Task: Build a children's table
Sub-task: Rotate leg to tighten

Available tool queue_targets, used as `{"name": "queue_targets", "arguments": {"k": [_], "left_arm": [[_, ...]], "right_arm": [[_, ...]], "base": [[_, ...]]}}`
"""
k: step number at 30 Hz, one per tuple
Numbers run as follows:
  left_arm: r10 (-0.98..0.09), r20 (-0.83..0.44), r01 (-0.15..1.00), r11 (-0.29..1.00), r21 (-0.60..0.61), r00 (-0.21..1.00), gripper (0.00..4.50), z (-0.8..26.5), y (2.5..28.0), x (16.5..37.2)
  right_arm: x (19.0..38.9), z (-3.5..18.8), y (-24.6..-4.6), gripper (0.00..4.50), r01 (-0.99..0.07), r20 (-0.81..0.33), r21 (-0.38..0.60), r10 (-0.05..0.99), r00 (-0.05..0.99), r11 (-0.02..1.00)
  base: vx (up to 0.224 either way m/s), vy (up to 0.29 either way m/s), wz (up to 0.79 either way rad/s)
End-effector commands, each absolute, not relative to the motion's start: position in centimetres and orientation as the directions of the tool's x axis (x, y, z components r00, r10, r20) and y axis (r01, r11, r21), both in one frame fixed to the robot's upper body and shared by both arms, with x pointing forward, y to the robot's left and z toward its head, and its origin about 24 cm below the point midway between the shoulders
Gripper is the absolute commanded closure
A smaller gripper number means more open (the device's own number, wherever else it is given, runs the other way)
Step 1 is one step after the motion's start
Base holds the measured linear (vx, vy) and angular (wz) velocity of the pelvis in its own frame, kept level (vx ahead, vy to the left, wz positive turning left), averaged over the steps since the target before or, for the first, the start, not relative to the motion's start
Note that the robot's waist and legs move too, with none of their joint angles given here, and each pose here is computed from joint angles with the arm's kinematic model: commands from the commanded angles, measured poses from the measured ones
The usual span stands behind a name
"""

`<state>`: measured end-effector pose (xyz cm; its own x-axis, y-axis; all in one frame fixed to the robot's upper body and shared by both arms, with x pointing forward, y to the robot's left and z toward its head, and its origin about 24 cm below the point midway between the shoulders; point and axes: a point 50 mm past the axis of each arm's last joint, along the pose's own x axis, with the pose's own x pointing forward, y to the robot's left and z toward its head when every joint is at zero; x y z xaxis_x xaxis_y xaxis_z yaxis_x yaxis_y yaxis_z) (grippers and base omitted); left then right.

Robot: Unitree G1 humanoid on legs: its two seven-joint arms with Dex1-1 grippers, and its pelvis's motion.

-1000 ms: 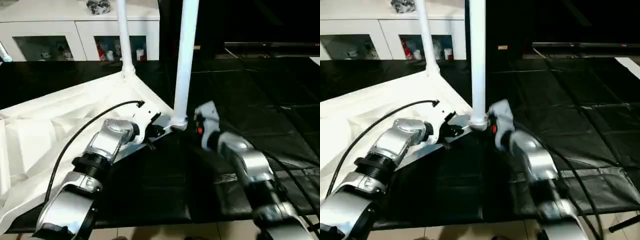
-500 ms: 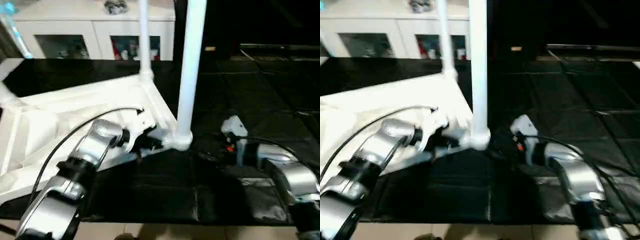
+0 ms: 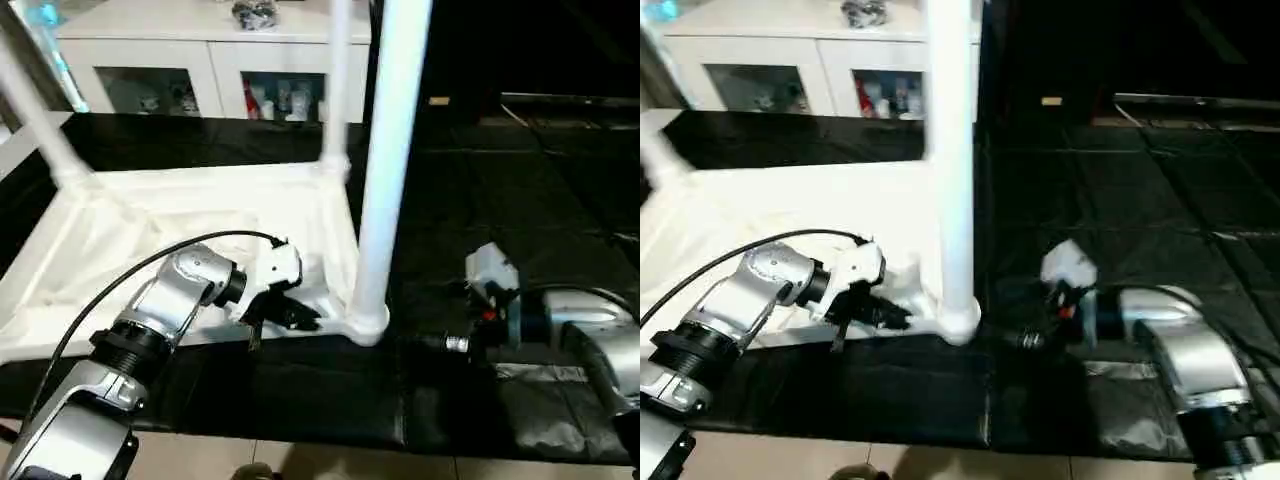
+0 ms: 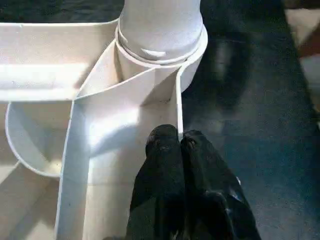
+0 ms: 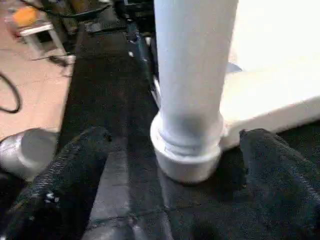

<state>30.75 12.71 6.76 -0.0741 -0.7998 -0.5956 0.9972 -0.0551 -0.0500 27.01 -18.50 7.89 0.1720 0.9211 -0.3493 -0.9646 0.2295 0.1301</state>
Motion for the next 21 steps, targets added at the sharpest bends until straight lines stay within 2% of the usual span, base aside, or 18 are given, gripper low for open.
{"name": "queue_targets", "arguments": {"k": [1, 6, 8, 11, 21], "left_arm": [[-0.793, -0.590, 0.984, -0.177, -0.010, -0.149, 4.50, 7.6, 11.2, 30.3], [-0.786, -0.595, 0.979, -0.204, -0.008, -0.169, 4.50, 7.5, 10.8, 30.1], [-0.782, -0.598, 0.976, -0.218, -0.007, -0.179, 4.50, 7.5, 10.6, 30.0], [-0.779, -0.599, 0.974, -0.226, -0.007, -0.186, 4.50, 7.4, 10.5, 29.9], [-0.774, -0.607, 0.974, -0.225, 0.000, -0.179, 4.50, 7.2, 10.4, 30.0]], "right_arm": [[27.5, 7.8, -18.1, 0.48, -0.972, -0.347, 0.133, 0.928, 0.136, 0.192], [28.0, 7.4, -17.5, 1.00, -0.973, -0.346, 0.162, 0.933, 0.101, 0.166], [28.3, 7.2, -17.2, 1.05, -0.973, -0.346, 0.169, 0.934, 0.091, 0.157], [28.5, 7.1, -16.9, 1.44, -0.971, -0.335, 0.193, 0.940, 0.069, 0.140], [28.8, 6.8, -16.8, 2.12, -0.969, -0.321, 0.227, 0.947, 0.016, 0.093]], "base": [[0.000, 0.000, 0.00], [0.000, 0.000, 0.00], [0.000, 0.000, 0.00], [0.000, 0.000, 0.00], [0.000, 0.000, 0.00]]}}
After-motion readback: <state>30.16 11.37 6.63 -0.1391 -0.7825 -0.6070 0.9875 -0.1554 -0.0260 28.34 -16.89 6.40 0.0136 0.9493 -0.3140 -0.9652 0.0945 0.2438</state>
